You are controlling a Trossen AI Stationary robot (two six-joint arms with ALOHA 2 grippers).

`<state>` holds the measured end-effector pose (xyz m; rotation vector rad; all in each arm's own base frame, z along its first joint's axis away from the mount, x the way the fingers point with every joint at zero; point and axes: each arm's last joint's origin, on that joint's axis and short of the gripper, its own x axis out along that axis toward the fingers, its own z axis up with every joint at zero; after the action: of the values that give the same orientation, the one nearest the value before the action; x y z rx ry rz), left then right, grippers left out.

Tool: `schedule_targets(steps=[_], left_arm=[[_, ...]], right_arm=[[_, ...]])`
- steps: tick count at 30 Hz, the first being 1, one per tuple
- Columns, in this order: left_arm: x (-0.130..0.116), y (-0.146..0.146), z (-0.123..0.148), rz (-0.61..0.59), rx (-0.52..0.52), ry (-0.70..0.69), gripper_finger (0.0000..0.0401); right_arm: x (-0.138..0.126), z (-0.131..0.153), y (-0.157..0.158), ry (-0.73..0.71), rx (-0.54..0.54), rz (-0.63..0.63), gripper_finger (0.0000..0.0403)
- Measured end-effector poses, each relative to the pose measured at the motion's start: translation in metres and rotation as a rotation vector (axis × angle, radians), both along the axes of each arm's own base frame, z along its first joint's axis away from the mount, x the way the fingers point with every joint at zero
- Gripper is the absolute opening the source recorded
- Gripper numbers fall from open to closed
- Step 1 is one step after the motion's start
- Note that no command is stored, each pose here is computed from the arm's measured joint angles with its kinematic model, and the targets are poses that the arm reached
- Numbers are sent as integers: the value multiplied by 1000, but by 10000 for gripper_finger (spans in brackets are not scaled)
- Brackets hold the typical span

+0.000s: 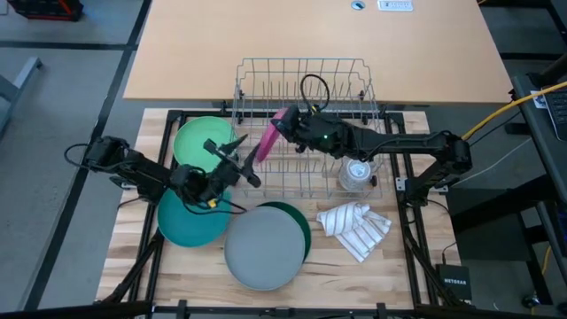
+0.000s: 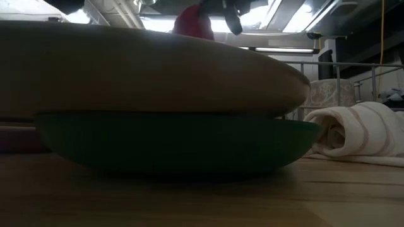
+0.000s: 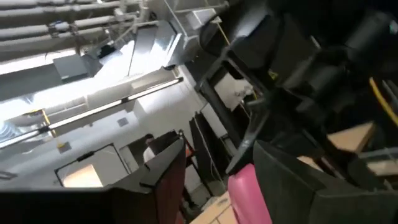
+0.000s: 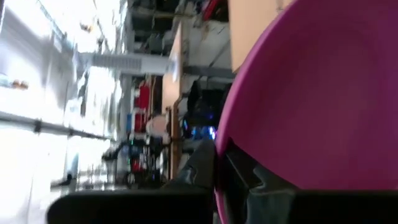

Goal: Sort dishes
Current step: Put the pink plate in the dish rack

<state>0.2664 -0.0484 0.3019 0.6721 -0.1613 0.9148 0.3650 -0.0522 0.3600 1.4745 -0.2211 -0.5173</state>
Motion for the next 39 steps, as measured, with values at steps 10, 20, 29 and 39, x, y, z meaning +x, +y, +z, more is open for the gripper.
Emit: schedule_targets(steps=[10, 20, 29, 39], left_arm=[[-30, -7, 25, 50, -125, -57, 180], [-36, -4, 25, 126, -238, -50, 180], [-33, -5, 20, 104, -269, -59, 180], [-27, -7, 15, 88, -296, -45, 180]], right_arm=[[-16, 26, 8, -29, -153, 226, 10], [-68, 53, 13, 101, -260, 232, 9], [-61, 0, 15, 172, -219, 320, 9], [-58, -24, 16, 106, -227, 368, 8]])
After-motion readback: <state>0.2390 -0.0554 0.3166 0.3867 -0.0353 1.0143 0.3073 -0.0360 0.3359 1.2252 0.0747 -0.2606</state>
